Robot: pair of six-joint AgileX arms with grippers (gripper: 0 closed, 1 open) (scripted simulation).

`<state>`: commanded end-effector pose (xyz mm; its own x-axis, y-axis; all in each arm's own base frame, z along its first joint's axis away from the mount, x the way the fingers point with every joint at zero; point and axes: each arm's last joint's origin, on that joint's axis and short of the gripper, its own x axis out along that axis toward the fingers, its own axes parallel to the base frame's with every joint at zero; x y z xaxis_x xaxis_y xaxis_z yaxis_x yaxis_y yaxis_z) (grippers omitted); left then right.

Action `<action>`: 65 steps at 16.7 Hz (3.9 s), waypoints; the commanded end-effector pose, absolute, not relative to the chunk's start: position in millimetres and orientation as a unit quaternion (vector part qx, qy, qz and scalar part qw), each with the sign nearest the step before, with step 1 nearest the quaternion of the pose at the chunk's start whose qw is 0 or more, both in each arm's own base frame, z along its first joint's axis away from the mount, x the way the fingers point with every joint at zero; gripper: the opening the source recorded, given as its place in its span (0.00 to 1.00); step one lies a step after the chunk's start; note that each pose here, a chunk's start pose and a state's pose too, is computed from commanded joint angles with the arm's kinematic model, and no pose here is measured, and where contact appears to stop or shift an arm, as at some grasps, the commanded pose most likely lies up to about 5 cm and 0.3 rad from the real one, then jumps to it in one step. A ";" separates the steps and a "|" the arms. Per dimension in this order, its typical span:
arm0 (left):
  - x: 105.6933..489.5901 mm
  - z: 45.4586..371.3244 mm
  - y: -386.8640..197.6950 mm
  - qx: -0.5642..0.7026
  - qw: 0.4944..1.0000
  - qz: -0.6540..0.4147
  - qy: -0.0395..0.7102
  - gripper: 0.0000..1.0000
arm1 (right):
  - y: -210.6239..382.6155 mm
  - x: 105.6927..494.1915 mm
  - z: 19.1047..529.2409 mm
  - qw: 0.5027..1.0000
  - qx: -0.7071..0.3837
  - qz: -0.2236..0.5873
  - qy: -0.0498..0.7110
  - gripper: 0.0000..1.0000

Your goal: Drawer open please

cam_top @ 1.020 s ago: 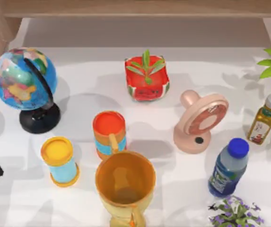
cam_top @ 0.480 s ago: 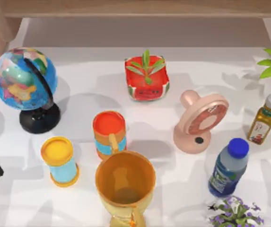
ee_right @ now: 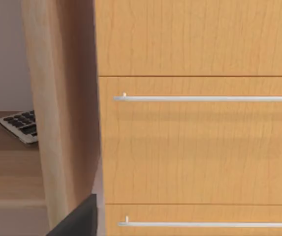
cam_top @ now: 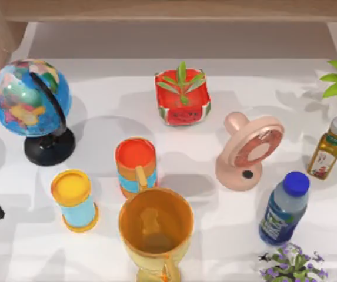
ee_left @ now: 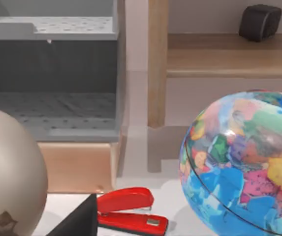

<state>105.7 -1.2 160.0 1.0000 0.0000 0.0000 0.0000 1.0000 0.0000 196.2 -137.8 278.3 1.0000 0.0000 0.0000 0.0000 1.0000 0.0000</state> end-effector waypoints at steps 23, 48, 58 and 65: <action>105.7 160.0 -1.2 0.000 1.000 0.000 0.000 1.00 | -186.1 394.8 104.6 0.736 -0.677 -0.002 0.006 1.00; 105.7 160.0 -1.2 0.000 1.000 0.000 0.000 1.00 | -180.7 428.2 89.2 0.707 -0.707 -0.004 0.004 0.55; 105.7 160.0 -1.2 0.000 1.000 0.000 0.000 1.00 | -180.7 428.2 89.2 0.707 -0.707 -0.004 0.004 0.00; 105.7 160.0 -1.2 0.000 1.000 0.000 0.000 1.00 | -182.1 426.8 88.4 0.708 -0.706 -0.004 0.006 0.00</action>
<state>105.7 -1.2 160.0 1.0000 0.0000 0.0000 0.0000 1.0000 0.0000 426.8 -182.1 88.4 0.9999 -0.0132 -0.0030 -0.0029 0.0033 -1.0000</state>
